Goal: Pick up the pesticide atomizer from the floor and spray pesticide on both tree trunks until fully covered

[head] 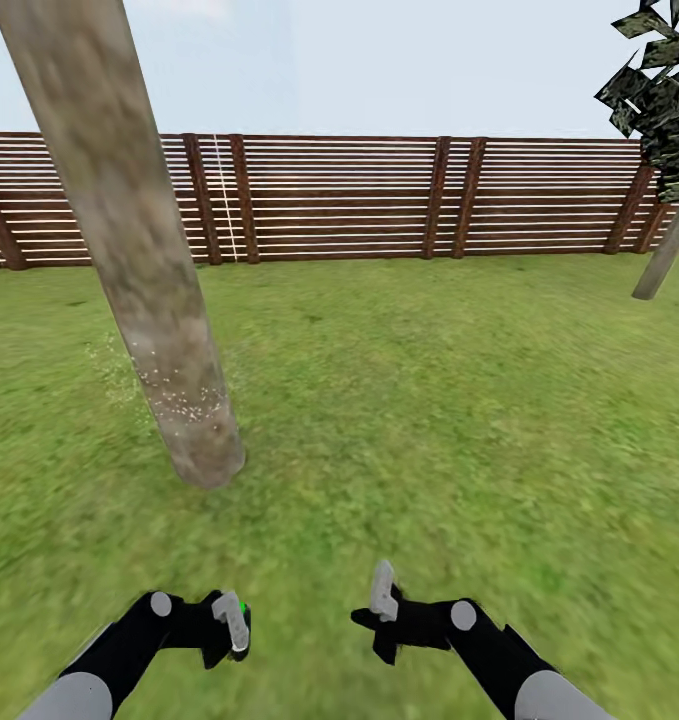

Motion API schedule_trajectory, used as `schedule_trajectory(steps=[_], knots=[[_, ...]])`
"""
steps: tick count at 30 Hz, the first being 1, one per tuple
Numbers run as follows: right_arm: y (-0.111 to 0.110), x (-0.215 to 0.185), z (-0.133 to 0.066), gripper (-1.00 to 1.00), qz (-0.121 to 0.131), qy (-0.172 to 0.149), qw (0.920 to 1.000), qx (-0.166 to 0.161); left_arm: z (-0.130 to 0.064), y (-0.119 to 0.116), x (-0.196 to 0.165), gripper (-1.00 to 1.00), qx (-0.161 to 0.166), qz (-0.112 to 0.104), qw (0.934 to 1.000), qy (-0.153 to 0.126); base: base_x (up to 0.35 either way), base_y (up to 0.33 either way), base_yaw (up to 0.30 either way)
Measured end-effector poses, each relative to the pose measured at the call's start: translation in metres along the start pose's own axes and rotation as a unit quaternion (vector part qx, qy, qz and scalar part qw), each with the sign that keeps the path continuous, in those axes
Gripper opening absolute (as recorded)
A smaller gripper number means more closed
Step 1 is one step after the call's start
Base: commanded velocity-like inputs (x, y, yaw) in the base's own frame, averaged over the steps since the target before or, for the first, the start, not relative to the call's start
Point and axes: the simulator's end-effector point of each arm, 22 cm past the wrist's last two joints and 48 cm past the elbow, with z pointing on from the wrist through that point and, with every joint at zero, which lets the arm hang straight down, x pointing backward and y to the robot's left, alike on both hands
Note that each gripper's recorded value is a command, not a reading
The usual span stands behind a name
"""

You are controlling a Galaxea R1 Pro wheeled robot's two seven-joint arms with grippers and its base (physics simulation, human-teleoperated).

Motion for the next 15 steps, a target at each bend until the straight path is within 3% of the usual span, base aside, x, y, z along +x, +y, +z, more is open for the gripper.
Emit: schedule_trajectory(steps=[3, 9, 15], knots=[[0.013, -0.024, 0.013, -1.00, -0.006, -0.019, 0.9995, -0.023, 0.017, -0.027, -0.024, -1.00, 0.026, 0.026, 0.9993, -0.006, 0.000, 0.000, 0.000], [0.019, -0.037, 0.022, -1.00, -0.007, -0.029, 0.9991, -0.030, 0.037, -0.065, -0.060, -1.00, 0.059, 0.069, 0.9958, -0.016, 0.000, 0.000, 0.000], [0.021, -0.033, 0.022, -1.00, -0.015, -0.022, 0.9991, -0.034, 0.042, -0.080, -0.073, -1.00, 0.077, 0.078, 0.9936, -0.025, 0.000, 0.000, 0.000]])
